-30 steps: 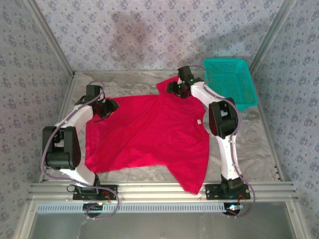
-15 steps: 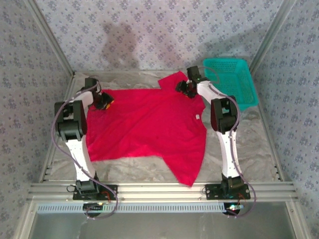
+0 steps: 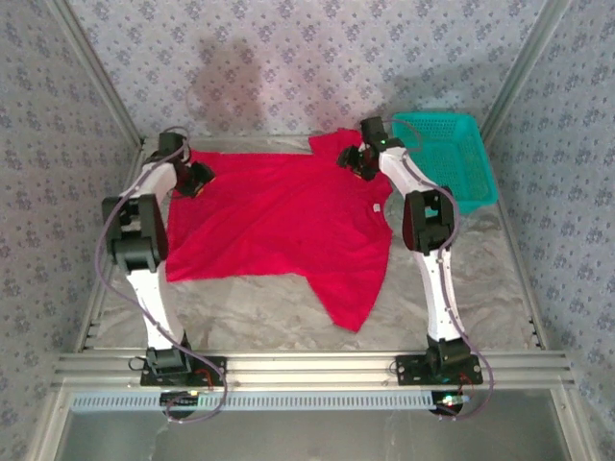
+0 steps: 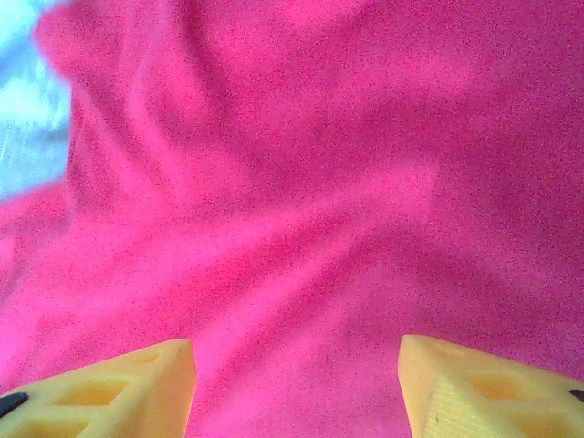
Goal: Fold the inside-out t-shirt
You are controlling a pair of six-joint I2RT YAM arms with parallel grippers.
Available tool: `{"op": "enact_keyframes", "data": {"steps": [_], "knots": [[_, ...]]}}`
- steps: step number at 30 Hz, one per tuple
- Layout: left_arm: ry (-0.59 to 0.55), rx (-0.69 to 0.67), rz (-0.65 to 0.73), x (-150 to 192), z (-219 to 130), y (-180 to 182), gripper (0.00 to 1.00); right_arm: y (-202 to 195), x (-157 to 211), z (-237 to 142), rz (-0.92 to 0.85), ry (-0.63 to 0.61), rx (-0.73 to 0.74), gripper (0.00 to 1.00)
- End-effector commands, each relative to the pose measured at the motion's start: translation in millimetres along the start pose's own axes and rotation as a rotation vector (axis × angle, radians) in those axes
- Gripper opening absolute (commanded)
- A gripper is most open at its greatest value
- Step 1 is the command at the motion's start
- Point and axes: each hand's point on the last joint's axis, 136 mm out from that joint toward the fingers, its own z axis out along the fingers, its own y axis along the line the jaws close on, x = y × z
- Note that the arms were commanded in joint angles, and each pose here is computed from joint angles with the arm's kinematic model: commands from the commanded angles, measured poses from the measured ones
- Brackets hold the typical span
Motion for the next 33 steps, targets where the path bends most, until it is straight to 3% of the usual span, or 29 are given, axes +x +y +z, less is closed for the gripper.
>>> {"op": "enact_keyframes", "data": {"steps": [1, 5, 8, 12, 16, 20, 24, 28, 33], "knots": [[-0.049, 0.066, 0.023, 22, -54, -8, 0.47, 56, 28, -66, -0.127, -0.023, -0.097, 0.63], [0.059, 0.076, -0.012, 89, -61, 26, 0.44, 39, 109, -84, -0.162, 0.099, -0.067, 0.63], [0.082, 0.036, -0.047, 120, -67, 57, 0.43, 19, 167, -97, -0.181, 0.183, -0.03, 0.62], [0.089, 0.002, -0.108, 138, -71, 91, 0.42, -9, 230, -111, -0.188, 0.249, 0.017, 0.63], [0.082, -0.031, -0.294, 135, -68, 147, 0.42, -59, 275, -111, -0.156, 0.31, 0.102, 0.63], [0.044, -0.097, -0.4, 127, -67, 189, 0.4, -107, 286, -108, -0.087, 0.337, 0.204, 0.63], [0.038, -0.102, -0.432, 122, -68, 194, 0.37, -128, 283, -108, -0.053, 0.342, 0.261, 0.63], [-0.014, -0.11, -0.412, 112, -86, 187, 0.28, -106, 271, -122, -0.103, 0.313, 0.233, 0.62], [-0.168, -0.184, -0.223, 94, -128, 148, 0.26, -47, 246, -150, -0.198, 0.241, 0.112, 0.64]]}}
